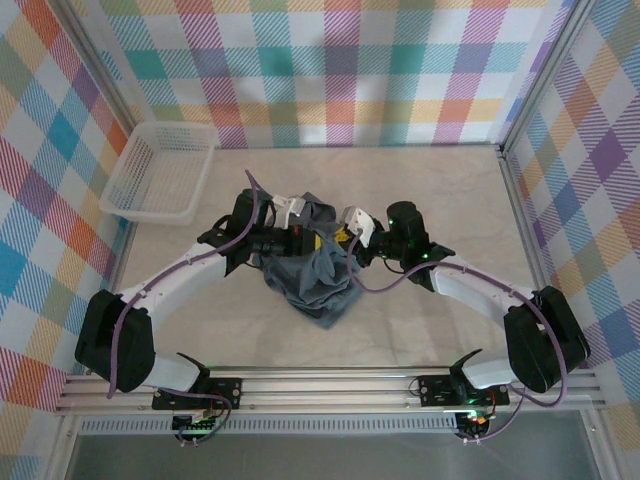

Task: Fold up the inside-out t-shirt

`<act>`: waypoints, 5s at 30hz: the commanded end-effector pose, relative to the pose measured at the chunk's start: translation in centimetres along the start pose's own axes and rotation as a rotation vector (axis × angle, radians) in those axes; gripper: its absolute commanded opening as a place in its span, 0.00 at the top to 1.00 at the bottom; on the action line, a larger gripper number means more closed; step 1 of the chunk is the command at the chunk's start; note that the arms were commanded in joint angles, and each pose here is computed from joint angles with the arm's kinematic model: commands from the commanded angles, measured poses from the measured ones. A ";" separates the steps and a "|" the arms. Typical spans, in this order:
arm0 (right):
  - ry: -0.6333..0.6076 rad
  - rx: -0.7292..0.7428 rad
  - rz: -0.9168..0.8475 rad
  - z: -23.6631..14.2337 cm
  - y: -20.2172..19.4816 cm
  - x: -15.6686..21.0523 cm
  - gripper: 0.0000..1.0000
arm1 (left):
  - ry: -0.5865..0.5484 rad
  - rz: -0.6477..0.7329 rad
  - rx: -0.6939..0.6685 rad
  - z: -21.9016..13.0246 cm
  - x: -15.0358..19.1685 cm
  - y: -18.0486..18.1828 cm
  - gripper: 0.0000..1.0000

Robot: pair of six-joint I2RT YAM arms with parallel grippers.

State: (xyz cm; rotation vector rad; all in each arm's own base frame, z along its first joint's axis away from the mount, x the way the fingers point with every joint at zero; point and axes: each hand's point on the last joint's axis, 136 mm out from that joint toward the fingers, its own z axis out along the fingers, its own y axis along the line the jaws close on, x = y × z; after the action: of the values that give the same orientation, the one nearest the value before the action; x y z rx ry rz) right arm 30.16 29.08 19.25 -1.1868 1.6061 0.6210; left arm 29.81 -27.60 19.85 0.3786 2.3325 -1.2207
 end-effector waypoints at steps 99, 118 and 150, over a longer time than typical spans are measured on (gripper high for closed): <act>0.483 0.042 0.630 3.0 4.6 2.6 1.00 | 0.058 -0.166 -0.402 -0.4 0.3 13.2 1.00; 0.066 -0.434 0.949 -1.8 3.4 -5.7 1.00 | -0.089 0.238 -0.054 -6.1 -0.2 1.1 0.61; 0.064 -0.472 0.942 -1.8 3.3 -6.6 1.00 | -0.068 0.180 0.165 -3.2 -1.9 -4.5 0.55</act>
State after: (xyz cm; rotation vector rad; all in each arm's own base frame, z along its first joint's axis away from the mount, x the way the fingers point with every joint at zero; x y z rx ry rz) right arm 26.38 31.10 23.73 -0.6387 2.1930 1.6129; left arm 28.14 -27.04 23.78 0.5477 2.1635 -1.2697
